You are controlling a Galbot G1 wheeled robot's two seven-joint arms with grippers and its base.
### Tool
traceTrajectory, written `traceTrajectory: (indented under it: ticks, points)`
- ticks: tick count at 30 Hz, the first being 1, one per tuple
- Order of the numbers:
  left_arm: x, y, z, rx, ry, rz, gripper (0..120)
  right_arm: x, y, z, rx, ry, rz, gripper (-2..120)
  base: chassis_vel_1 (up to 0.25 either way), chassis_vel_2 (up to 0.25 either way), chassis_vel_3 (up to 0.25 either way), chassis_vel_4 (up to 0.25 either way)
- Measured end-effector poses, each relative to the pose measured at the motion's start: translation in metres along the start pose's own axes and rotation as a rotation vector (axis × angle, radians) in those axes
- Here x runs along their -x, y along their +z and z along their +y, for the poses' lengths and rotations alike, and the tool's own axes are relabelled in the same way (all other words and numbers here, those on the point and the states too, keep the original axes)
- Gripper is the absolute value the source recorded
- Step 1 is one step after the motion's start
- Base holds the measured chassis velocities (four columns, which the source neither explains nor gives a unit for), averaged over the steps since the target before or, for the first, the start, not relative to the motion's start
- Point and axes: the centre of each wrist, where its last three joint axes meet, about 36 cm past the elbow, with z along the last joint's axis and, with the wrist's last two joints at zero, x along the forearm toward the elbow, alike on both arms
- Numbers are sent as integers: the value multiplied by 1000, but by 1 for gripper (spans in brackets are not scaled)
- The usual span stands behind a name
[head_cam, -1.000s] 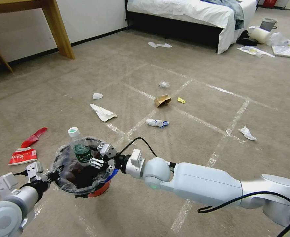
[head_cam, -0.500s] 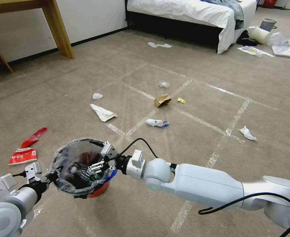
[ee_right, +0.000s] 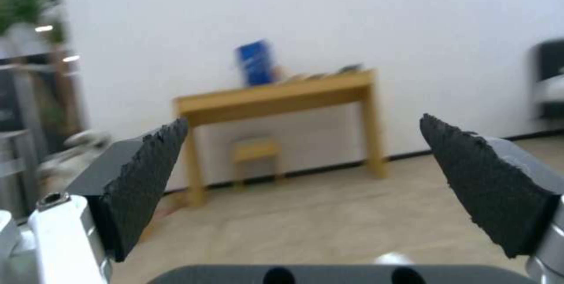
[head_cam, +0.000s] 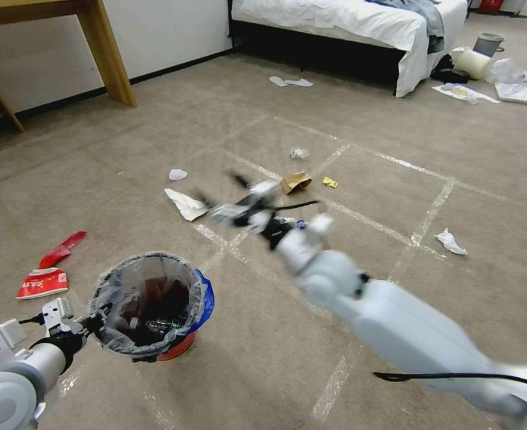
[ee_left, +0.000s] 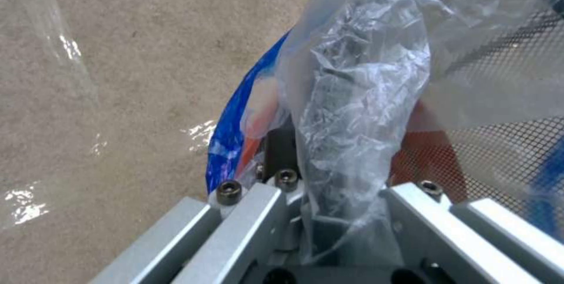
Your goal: Pick up the trash bin and place the garbage on the floor into it.
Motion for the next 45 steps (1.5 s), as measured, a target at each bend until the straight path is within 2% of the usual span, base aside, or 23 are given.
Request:
traceTrajectory:
  ticks: [2,3,5,7,8,11,14,15,17,24,40,45]
  points:
    - [-4,2,-2,-4,3,-4,1,-44,-26,-4,-81,106,-73,100,0,0,0,0]
    - [-4,2,-2,-4,3,-4,1,-44,-26,-4,-81,106,-73,100,0,0,0,0]
    - [-9,3,-3,-7,-1,-8,1,-66,-40,-7,-146,167,-117,100,0,0,0,0]
    - [-10,4,-4,-7,-1,-10,1,-75,-46,-7,-174,190,-133,100,0,0,0,0]
    - [-13,4,-6,-6,2,-14,1,-98,-60,-10,-252,257,-161,100,0,0,0,0]
    - [-14,4,-7,-6,4,-16,1,-113,-65,-9,-288,293,-176,100,0,0,0,0]
    - [-16,6,-8,-9,2,-17,1,-154,-70,0,-347,418,-171,100,0,0,0,0]
    - [-16,6,-8,-9,2,-17,1,-154,-70,0,-347,418,-171,100,0,0,0,0]
    - [-18,7,-6,-10,-4,-24,1,-176,-67,9,-382,512,-169,100,0,0,0,0]
    - [-22,3,-3,-6,-18,-36,1,-194,-50,24,-402,635,-174,100,0,0,0,0]
    - [-18,0,11,-3,-53,-25,1,-214,-34,18,-492,668,-174,100,0,0,0,0]
    - [-18,0,12,-4,-54,-24,1,-215,-31,17,-498,666,-171,100,0,0,0,0]
